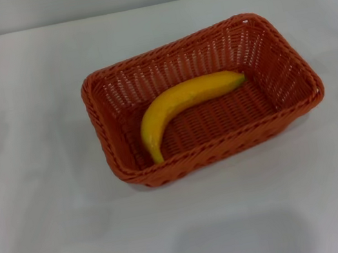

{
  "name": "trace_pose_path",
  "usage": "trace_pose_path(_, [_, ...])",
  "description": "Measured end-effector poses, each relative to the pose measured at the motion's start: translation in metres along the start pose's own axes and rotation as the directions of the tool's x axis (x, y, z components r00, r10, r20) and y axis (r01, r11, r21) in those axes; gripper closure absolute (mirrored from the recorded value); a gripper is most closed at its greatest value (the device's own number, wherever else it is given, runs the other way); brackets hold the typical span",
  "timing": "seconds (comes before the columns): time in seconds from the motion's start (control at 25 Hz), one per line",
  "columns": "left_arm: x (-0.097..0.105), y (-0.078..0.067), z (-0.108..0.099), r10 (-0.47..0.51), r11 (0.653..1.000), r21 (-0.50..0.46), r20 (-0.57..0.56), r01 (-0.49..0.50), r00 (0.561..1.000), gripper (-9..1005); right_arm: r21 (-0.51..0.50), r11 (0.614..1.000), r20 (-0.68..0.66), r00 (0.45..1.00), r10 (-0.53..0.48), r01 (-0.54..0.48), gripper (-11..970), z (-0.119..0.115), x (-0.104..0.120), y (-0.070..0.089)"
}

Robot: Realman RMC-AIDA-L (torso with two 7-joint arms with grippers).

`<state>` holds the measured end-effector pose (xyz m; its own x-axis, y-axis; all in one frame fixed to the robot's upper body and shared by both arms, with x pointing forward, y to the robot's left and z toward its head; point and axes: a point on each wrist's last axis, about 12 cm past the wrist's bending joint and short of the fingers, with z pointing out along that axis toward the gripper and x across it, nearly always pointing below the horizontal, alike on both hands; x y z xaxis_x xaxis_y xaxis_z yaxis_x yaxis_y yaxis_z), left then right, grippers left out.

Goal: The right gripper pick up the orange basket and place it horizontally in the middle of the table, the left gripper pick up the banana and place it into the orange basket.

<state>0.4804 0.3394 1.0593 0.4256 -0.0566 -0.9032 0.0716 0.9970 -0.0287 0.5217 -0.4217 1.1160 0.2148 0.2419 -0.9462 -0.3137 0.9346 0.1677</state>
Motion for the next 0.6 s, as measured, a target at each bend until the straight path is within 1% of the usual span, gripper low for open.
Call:
trace_pose_path(0.12, [0.009,0.006,0.000,0.069,0.995,-0.070,-0.069,-0.074,0.995,121,0.018,1.000,0.001,1.000,-0.004,0.004,90,-0.003,-0.001,-0.003])
trace_pose_path(0.28, [0.018,0.014,0.001,0.153,0.973,-0.148,-0.160,-0.177,0.975,120,0.025,1.000,0.002,1.000,-0.005,0.005,90,-0.005,-0.001,-0.004])
trace_pose_path(0.36, [0.022,0.017,0.001,0.166,0.964,-0.175,-0.193,-0.200,0.967,120,0.025,1.000,0.002,1.000,-0.004,0.004,90,-0.005,-0.002,-0.004])
trace_pose_path(0.48, [0.027,0.022,0.000,0.157,0.957,-0.204,-0.242,-0.208,0.957,121,0.030,1.000,0.007,1.000,-0.004,0.004,90,-0.007,-0.002,-0.005])
trace_pose_path(0.6, [0.029,0.024,0.000,0.156,0.954,-0.210,-0.263,-0.214,0.952,121,0.042,0.999,0.015,1.000,-0.007,0.006,89,-0.009,-0.004,-0.007])
